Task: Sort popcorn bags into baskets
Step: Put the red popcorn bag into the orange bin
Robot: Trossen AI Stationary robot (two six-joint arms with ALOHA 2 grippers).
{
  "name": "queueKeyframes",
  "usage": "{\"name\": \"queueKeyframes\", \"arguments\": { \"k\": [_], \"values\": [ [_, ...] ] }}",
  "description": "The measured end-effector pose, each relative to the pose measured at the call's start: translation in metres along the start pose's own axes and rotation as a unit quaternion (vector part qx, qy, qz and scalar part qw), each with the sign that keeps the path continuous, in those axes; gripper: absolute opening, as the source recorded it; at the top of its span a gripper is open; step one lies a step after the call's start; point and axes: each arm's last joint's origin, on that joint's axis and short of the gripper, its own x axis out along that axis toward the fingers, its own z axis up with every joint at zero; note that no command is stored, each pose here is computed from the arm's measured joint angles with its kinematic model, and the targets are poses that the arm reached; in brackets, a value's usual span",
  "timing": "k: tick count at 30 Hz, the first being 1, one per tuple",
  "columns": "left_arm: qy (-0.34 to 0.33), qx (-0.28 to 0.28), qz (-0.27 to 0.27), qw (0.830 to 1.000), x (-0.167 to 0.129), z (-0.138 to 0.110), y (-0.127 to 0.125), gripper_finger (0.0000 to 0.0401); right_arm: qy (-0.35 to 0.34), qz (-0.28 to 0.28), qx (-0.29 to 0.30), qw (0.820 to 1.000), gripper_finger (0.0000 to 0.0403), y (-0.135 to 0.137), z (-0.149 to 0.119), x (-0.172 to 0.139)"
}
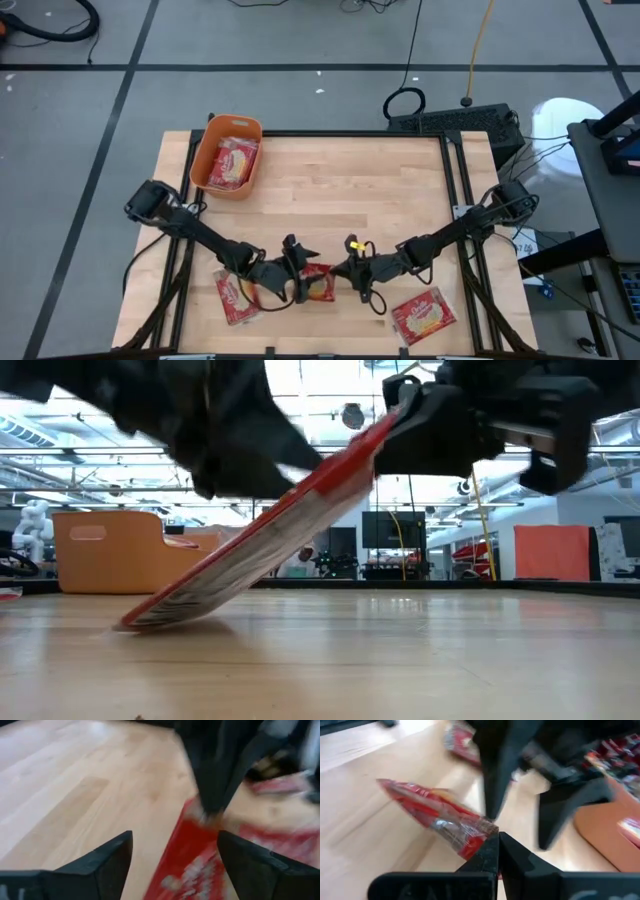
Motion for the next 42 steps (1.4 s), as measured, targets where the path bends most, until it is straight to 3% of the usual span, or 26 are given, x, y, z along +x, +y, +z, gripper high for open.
{"name": "queueKeyframes", "arguments": {
  "k": [8,18,29,35,42],
  "values": [
    [0.025,0.024,-0.092,0.995,-0.016,0.025,0.004,0.0289,-0.041,0.071,-0.079,0.993,0.0000,0.005,0.003,-0.001],
    [0.083,0.006,-0.123,0.989,-0.006,0.026,0.023,0.0271,-0.070,0.053,-0.138,0.986,0.0000,0.002,0.008,-0.001],
    [0.136,0.011,-0.219,0.966,0.006,0.032,0.047,0.0271,-0.078,0.045,-0.225,0.970,0.0000,0.002,0.009,-0.001],
    [0.142,0.012,-0.221,0.965,0.015,0.038,0.069,0.0271,-0.085,0.039,-0.253,0.963,0.0000,0.001,0.010,-0.001],
    [0.163,0.015,-0.296,0.941,0.021,0.037,0.079,0.0271,-0.098,0.047,-0.277,0.955,0.0000,0.001,0.011,-0.001]
  ]
}}
